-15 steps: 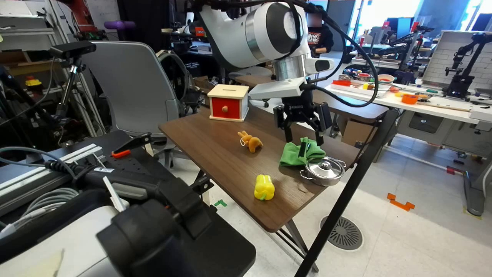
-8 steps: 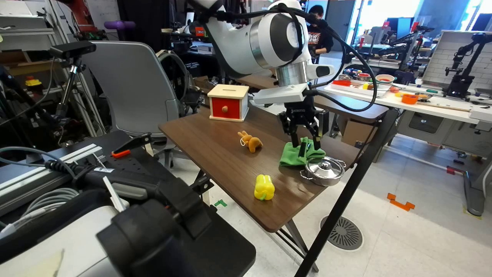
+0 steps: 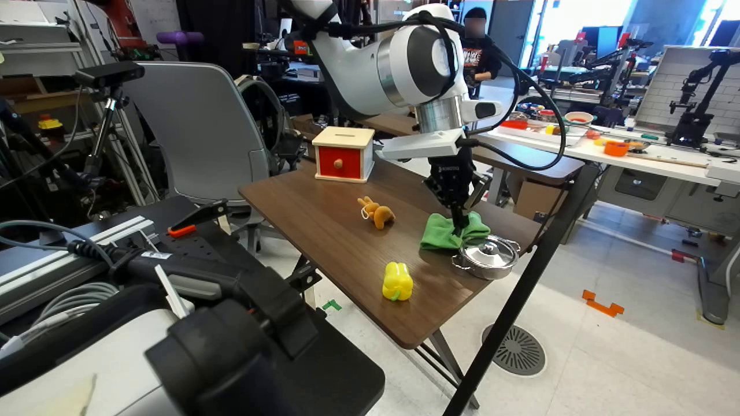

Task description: Unfold the green towel

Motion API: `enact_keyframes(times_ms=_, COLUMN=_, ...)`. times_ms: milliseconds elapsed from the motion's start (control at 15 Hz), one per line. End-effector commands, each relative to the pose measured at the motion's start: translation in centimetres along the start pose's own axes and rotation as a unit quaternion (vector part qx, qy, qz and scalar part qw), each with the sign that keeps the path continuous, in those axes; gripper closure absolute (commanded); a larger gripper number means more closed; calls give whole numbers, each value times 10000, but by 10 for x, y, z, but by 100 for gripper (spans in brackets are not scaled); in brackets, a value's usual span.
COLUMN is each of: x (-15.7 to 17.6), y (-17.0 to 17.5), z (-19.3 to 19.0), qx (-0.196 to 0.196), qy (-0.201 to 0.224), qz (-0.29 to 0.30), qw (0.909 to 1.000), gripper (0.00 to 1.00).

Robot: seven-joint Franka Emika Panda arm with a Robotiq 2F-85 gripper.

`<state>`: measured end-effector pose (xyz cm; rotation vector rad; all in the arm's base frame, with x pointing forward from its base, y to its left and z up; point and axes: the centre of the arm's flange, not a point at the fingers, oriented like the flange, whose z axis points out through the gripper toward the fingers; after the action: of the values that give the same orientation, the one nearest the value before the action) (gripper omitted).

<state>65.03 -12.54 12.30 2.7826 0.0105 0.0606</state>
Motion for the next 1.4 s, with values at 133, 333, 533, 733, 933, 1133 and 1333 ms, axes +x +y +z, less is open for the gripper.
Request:
enact_keyframes(times_ms=133, x=2, y=4, z=-26, qx=79, qy=119, qz=-10, qw=9999, gripper=99)
enact_keyframes(times_ms=333, x=-1, y=-1, z=-55, qx=294, qy=227, qz=-125, qw=9992, gripper=99)
enact_keyframes(times_ms=533, x=-3, y=-18, z=-82, qx=511, qy=415, qz=-498, qw=9966, gripper=99)
enact_keyframes(times_ms=733, x=-4, y=-48, z=-97, qx=770, qy=587, qz=-1109, qw=9891, gripper=99)
enact_keyframes(times_ms=933, x=-7, y=-84, z=-97, qx=1063, qy=542, qz=-1889, qw=9747, gripper=99)
enact_keyframes(times_ms=1133, x=-19, y=-114, z=-84, qx=1303, qy=342, qz=-2663, qw=9544, gripper=99)
enact_keyframes(times_ms=1333, x=-33, y=-131, z=-66, qx=1495, qy=36, qz=-3390, qw=9288, gripper=99)
